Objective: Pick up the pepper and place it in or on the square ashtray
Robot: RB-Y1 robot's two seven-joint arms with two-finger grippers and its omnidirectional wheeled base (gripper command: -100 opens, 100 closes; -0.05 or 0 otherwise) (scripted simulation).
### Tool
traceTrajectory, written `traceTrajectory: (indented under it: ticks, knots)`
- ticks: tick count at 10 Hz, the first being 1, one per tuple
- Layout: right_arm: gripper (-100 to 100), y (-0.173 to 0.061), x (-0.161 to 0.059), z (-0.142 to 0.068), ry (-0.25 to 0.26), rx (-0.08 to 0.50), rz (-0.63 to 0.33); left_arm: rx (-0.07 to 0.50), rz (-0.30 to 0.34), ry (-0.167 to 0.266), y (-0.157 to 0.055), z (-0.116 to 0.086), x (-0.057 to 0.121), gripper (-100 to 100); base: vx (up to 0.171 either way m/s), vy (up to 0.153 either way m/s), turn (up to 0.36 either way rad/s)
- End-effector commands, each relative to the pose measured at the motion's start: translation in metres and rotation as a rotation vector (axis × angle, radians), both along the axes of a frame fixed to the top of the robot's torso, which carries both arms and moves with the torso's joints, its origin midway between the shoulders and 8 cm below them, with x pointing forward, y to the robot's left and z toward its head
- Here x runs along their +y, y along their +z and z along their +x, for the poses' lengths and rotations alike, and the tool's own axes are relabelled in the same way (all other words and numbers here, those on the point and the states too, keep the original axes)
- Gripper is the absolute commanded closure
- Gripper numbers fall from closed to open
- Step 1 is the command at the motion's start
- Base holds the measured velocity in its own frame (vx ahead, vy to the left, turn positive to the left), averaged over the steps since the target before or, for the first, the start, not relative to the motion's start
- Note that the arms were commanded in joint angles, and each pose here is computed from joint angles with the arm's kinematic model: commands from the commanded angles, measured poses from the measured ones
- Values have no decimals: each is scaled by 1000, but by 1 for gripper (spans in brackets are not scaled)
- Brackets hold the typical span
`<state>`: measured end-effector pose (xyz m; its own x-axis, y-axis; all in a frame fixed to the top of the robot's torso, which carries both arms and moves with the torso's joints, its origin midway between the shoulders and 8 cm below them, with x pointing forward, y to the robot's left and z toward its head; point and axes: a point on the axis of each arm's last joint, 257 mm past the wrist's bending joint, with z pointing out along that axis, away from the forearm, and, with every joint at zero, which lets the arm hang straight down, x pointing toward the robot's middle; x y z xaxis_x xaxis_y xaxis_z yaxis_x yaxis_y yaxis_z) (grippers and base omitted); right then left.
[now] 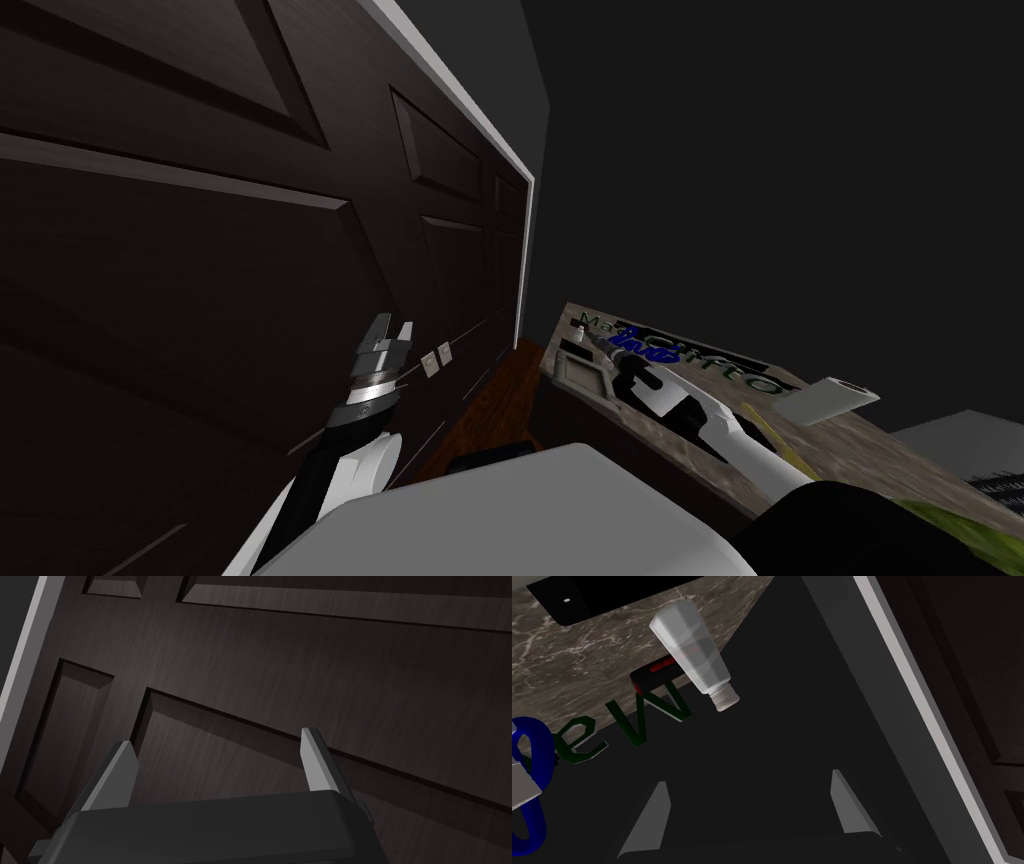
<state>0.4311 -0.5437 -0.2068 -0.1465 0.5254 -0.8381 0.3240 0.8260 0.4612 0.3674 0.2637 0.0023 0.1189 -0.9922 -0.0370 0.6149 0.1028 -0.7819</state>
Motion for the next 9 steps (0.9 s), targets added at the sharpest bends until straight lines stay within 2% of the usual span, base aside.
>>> traceTrajectory:
  ticks: [1,2,3,5,6,7,8,9]
  knots:
    - [-100,-5,-17,-4,-25,32,-26,0,0,0,0,0,0,0,34,43,32]
    - [-100,-12,-39,-11,-56,81,-71,0,0,0,0,0,0,0,39,49,57]
    - [-100,-13,-40,-12,-58,83,-72,0,0,0,0,0,0,0,34,38,31]
    - [-100,-25,-83,-29,-119,177,-155,0,0,0,0,0,0,0,47,58,52]
    - [-100,-25,-85,-30,-122,179,-156,0,0,0,0,0,0,0,46,43,12]
    - [-100,-31,-105,-40,-152,223,-193,0,0,0,0,0,0,0,36,31,36]
    - [-100,-31,-105,-40,-153,224,-193,0,0,0,0,0,0,0,27,25,17]
    - [-100,-36,-124,-51,-181,267,-227,0,0,0,0,0,0,0,26,41,25]
